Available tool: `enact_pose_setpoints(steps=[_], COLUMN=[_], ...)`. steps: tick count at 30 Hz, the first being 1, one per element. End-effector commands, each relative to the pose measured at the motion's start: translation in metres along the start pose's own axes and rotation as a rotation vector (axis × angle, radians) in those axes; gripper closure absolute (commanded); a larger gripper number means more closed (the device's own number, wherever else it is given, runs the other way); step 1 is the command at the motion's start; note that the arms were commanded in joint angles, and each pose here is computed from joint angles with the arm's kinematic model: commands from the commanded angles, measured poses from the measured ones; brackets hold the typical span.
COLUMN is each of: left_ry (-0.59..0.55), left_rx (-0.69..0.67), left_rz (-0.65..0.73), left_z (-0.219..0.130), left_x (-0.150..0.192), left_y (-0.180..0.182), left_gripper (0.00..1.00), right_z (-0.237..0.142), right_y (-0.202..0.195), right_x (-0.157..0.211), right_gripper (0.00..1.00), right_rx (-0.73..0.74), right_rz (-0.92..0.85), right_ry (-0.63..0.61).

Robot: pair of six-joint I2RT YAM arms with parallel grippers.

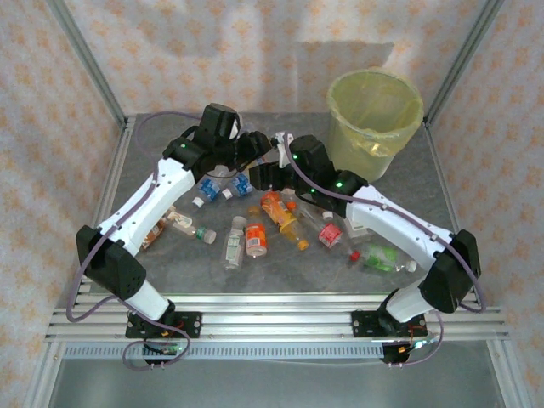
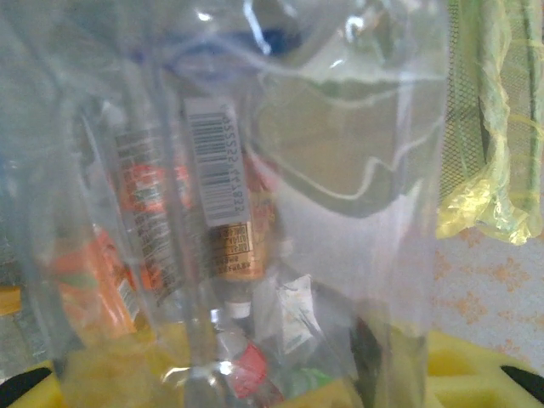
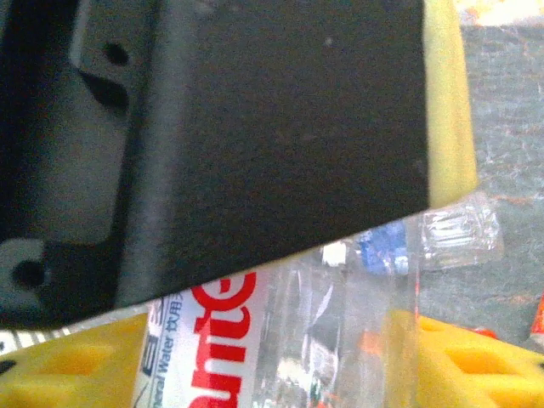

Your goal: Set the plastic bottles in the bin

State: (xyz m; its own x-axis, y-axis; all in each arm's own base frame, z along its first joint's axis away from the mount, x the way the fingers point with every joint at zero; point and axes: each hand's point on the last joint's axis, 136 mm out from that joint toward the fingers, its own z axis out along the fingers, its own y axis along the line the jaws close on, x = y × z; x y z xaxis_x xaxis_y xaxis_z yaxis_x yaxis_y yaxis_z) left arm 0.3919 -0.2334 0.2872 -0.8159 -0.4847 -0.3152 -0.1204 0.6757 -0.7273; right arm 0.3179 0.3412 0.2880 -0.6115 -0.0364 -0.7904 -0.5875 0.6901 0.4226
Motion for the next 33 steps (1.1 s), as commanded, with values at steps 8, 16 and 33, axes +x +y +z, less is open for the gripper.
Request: enact_pose_setpoints(steps=[8,16,33], left_ry=[-0.082,-0.349,-0.728], left_rx=[0.048,0.178,-0.177], left_rz=[0.033,0.037,0.077], left_z=[-0.027,-0.122,-0.207], left_x=[-0.013,-0.076,-0.094], left_y=[-0.015,-0.041,0.057], left_gripper=[0.00,0.00,0.00], right_z=[-0.015,-0.044,-0.151], right_y=[0.006,-0.027,-0.152], right_x=[-0.027,-0.037,-0.162], right_gripper=[0.71,0.74,0.80], right_rx=[0.014,0.211,0.682], right_rz=[-0.007,-0.004,0.148], right_ry=[-0.106,-0.152,-0.242])
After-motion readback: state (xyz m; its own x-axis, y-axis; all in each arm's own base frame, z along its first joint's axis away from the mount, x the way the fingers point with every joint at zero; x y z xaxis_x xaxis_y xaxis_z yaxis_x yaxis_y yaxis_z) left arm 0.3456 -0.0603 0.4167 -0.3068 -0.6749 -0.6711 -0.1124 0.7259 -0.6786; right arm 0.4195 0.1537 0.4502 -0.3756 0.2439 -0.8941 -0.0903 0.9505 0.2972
